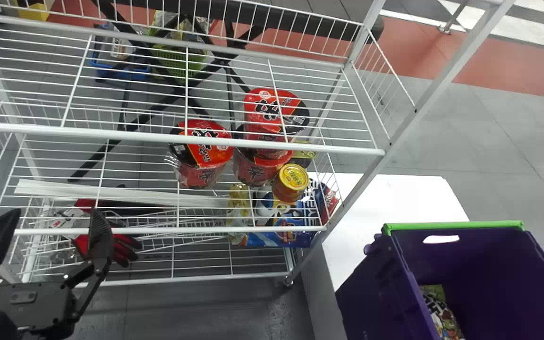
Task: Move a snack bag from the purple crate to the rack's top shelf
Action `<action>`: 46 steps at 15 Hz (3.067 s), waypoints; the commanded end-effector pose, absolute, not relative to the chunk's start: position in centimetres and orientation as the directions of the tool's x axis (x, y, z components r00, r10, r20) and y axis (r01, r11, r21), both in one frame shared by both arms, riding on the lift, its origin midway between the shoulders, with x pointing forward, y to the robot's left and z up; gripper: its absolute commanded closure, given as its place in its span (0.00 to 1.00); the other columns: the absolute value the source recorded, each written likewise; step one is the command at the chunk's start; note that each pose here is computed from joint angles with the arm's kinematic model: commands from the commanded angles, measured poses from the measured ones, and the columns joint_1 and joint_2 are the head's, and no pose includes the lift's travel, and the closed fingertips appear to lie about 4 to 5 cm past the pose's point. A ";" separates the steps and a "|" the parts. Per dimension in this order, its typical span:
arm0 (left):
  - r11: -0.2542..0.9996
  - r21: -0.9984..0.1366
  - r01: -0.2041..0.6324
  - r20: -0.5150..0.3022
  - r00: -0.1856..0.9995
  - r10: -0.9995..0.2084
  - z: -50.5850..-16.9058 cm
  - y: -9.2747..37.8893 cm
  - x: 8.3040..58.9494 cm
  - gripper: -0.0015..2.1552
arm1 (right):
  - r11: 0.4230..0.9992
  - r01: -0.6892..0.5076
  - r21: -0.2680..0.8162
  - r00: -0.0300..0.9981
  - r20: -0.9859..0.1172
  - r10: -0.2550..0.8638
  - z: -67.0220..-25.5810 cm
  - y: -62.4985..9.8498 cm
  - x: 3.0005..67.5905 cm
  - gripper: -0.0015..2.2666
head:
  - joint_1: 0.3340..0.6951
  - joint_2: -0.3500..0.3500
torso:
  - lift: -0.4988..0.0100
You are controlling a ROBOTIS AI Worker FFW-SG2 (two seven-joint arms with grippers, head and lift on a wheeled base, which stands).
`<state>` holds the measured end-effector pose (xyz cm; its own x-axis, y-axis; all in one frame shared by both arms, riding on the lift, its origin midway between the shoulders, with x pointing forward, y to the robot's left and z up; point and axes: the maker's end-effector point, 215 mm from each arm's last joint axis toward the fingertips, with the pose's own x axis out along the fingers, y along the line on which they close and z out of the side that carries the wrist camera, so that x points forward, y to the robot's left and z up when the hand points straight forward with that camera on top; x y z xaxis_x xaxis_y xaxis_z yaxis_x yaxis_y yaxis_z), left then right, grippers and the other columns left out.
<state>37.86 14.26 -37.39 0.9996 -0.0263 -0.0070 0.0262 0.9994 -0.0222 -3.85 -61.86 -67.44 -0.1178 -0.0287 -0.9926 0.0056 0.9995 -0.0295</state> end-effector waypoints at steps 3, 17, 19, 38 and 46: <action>0.999 -0.020 0.025 -0.012 1.000 -0.025 -37.6 14.3 37.9 0.07 | 0.999 0.018 -0.028 -0.109 -0.994 -0.025 -67.1 -62.3 -3.4 0.89 | 1.00 0.00 | 0.08; 0.999 -0.022 0.024 -0.019 1.000 -0.024 -37.8 14.1 37.8 0.07 | 0.991 0.124 0.058 -0.002 -0.998 0.059 -65.0 -61.9 -1.3 0.89 | 1.00 0.00 | 0.13; 0.999 -0.021 0.025 -0.018 1.000 -0.026 -37.8 14.0 37.8 0.07 | 0.991 0.117 0.058 0.010 -0.998 0.057 -64.7 -61.9 -1.0 0.89 | 1.00 0.00 | 0.14; 0.999 -0.023 0.031 -0.001 1.000 -0.031 -36.4 13.5 36.9 0.07 | 0.994 0.104 0.014 0.043 -0.999 0.009 -62.7 -62.8 -0.5 0.89 | 1.00 0.00 | 0.29; 1.000 -0.011 0.020 0.001 1.000 -0.020 -36.3 13.6 36.2 0.07 | 0.996 0.088 0.012 0.086 -0.996 0.004 -61.9 -62.5 1.2 0.89 | 1.00 0.00 | 0.36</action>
<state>36.31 13.59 -36.34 0.9998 -0.0219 -0.0004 0.0219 0.9997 -0.0125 0.90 -62.47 -61.98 0.0796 0.0057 -0.9968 0.0934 0.9955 0.0132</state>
